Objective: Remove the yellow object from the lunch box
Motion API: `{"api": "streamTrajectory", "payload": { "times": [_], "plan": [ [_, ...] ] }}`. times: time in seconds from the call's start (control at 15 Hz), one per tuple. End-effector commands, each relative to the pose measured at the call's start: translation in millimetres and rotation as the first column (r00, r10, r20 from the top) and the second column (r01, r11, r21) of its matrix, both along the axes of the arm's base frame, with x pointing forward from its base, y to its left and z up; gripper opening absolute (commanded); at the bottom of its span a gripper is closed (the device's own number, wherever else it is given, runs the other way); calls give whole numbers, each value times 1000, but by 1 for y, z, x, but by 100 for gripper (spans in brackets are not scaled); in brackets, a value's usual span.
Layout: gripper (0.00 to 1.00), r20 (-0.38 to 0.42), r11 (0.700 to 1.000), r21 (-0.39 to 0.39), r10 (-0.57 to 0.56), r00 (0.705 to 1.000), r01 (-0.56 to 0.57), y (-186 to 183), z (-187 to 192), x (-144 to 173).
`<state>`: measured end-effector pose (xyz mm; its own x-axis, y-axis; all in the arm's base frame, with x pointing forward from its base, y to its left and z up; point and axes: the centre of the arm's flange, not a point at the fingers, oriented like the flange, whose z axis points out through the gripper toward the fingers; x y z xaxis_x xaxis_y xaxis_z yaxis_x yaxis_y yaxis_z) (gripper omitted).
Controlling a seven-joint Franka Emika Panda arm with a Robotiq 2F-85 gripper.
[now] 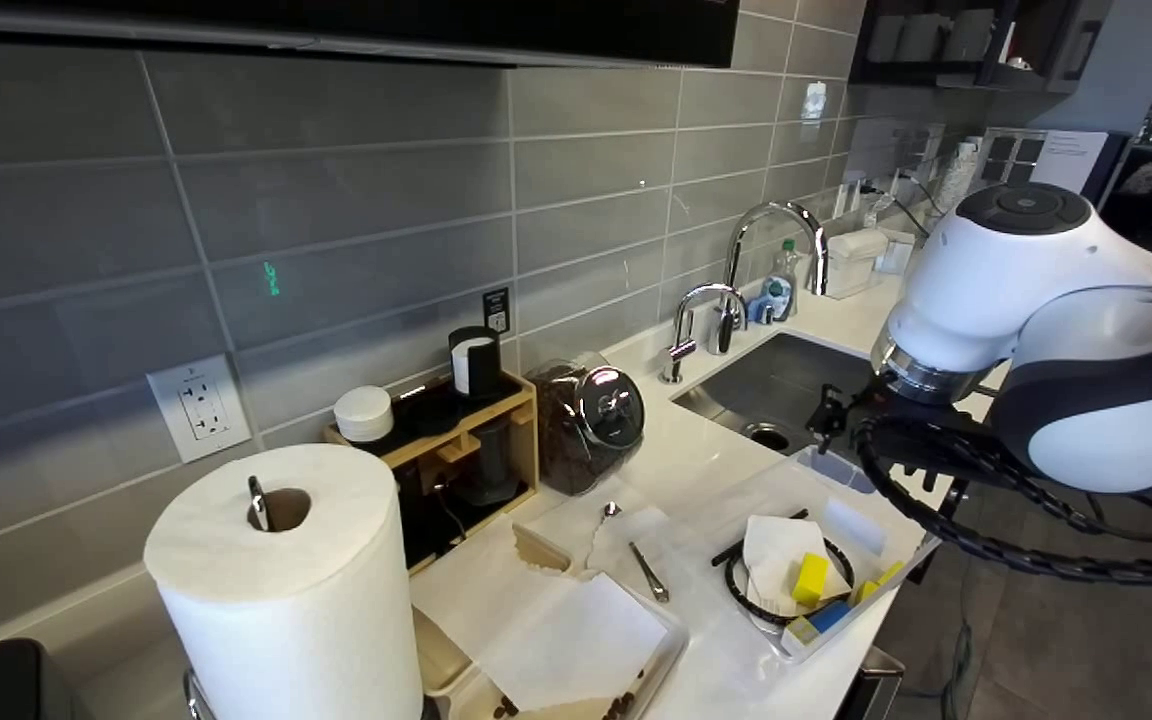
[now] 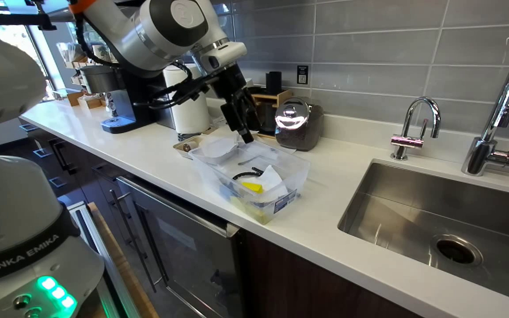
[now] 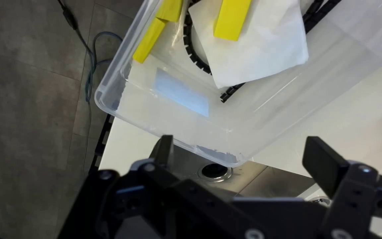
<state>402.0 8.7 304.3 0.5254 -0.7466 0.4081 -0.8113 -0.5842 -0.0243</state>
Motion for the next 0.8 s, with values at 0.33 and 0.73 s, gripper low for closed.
{"api": "streamTrajectory", "payload": {
  "times": [0.33,0.73],
  "plan": [
    [100,-133,987,158,10,991,11,13,-83,-9],
    [100,-135,972,235,3,991,29,10,-110,-10]
  ]
}}
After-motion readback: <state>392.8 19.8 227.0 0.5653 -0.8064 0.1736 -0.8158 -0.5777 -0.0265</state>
